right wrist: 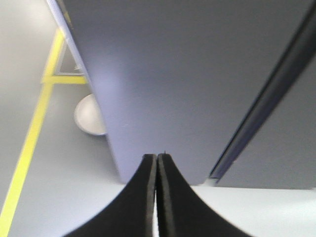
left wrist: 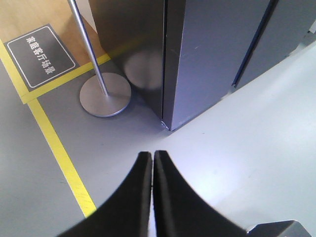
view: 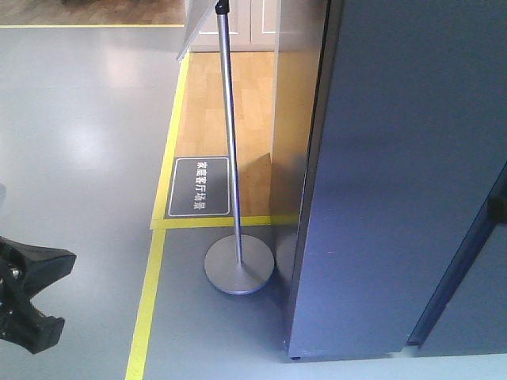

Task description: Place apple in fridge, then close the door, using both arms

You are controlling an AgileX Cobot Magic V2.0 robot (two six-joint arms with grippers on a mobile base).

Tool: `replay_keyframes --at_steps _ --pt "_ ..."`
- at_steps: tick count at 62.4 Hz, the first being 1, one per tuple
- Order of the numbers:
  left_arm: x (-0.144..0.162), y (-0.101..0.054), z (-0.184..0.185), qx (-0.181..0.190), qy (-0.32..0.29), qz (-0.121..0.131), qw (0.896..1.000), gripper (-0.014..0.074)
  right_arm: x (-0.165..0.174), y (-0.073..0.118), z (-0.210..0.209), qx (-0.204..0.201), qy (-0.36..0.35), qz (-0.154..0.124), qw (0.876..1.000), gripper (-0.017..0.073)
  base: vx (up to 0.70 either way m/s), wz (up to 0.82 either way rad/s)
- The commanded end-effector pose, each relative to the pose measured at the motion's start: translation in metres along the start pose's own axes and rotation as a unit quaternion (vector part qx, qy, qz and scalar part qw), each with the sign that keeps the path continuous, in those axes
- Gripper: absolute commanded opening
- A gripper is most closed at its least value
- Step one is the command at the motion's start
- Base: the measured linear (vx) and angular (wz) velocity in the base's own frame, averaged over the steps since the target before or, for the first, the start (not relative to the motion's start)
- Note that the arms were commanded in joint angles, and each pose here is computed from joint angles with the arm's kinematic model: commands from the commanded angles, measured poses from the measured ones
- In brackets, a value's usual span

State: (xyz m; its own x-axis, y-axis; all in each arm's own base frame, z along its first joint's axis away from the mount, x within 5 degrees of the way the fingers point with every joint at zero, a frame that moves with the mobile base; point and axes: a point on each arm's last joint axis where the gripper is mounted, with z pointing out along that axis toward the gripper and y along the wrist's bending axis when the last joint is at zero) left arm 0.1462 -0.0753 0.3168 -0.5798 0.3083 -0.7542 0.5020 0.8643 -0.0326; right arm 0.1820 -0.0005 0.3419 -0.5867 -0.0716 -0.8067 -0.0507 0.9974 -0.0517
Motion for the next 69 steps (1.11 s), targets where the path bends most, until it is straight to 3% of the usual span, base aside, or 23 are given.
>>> replay_keyframes --at_steps 1,30,37,49,69 --pt "-0.013 0.000 -0.007 -0.003 -0.047 -0.008 0.999 -0.0006 0.004 0.006 -0.022 -0.004 -0.030 -0.011 0.999 -0.0003 0.00 0.00" --pt "-0.013 0.000 -0.007 -0.003 -0.047 -0.008 0.999 -0.0006 0.088 0.012 -0.103 -0.025 -0.006 -0.010 1.000 -0.0003 0.00 0.00" --pt "-0.013 0.000 -0.007 -0.003 -0.047 -0.008 0.999 -0.0006 0.103 0.013 -0.118 -0.026 -0.007 0.004 1.000 -0.0003 0.00 0.00" --pt "-0.013 0.000 -0.007 -0.003 -0.047 -0.008 0.999 -0.0006 0.120 0.015 -0.135 -0.038 -0.026 0.031 0.998 -0.0003 0.00 0.00" --pt "-0.013 0.000 -0.007 -0.003 -0.047 -0.008 0.999 -0.0006 0.131 0.015 -0.142 -0.035 -0.018 0.028 0.999 -0.0003 0.00 0.00"
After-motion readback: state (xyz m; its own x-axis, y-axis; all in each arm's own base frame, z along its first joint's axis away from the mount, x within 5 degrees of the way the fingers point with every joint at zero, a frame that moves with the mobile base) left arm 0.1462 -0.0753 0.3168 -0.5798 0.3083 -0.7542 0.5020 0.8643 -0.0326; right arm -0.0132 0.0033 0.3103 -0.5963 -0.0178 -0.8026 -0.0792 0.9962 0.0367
